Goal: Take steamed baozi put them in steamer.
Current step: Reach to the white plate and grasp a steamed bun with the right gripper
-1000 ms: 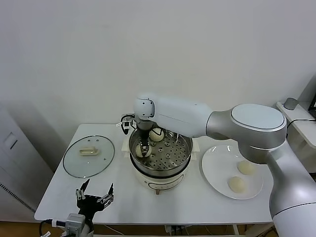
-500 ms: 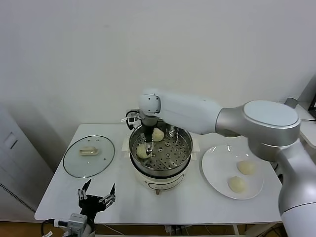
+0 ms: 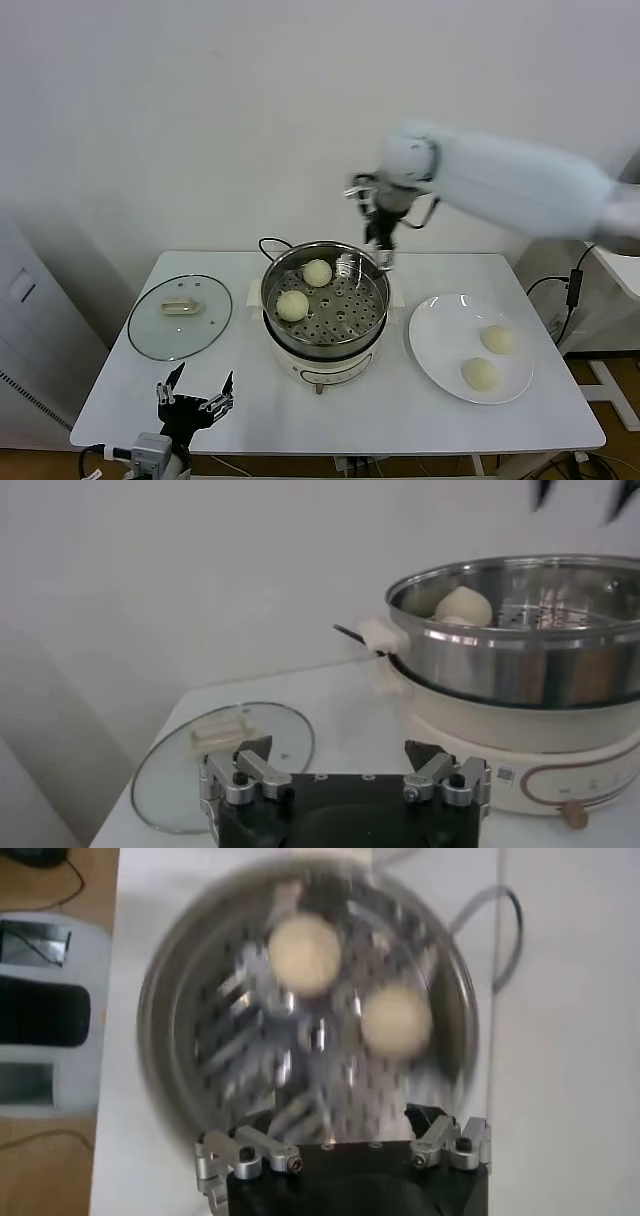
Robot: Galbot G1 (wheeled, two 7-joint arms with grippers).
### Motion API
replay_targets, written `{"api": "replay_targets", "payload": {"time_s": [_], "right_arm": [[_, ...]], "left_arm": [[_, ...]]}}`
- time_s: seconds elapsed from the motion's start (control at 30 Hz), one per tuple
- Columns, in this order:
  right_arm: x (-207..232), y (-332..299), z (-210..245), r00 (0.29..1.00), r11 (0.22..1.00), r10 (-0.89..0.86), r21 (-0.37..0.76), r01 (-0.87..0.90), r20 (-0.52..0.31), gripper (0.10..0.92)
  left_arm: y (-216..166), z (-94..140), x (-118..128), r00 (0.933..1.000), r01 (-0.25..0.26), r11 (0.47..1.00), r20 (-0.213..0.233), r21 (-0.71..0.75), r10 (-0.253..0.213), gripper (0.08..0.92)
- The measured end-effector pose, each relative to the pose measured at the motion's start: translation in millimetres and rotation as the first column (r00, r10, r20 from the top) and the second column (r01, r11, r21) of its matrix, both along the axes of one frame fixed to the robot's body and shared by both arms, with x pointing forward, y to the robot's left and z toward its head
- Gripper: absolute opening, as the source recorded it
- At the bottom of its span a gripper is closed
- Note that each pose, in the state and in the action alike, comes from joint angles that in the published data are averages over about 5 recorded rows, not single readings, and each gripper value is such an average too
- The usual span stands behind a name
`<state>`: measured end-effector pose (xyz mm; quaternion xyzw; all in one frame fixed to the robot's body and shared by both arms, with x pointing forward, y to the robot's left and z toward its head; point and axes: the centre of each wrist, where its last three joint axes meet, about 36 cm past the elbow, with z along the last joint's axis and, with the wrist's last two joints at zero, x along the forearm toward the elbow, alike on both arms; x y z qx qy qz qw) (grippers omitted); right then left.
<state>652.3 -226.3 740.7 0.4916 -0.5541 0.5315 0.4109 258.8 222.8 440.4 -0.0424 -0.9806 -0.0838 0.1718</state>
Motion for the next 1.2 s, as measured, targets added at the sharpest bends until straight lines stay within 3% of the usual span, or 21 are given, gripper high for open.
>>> {"api": "replay_targets", "payload": {"time_s": [0.43,1.2], "right_arm": [[-41,-129,-67,0.998,1.000,0.007,0.005,-0.007,-0.065,0.823],[-61,-174,-199,0.989,0.999,0.021,-0.043,-0.027,-0.144,0.823]], "left_arm": [[2,-10,-9,0.9992,0.002,1.000,-0.041,-0.019,-0.002,0.823],[8,-21,-10,0.9963,-0.005,1.000,-0.086,-0.018,0.003,0.823]]}}
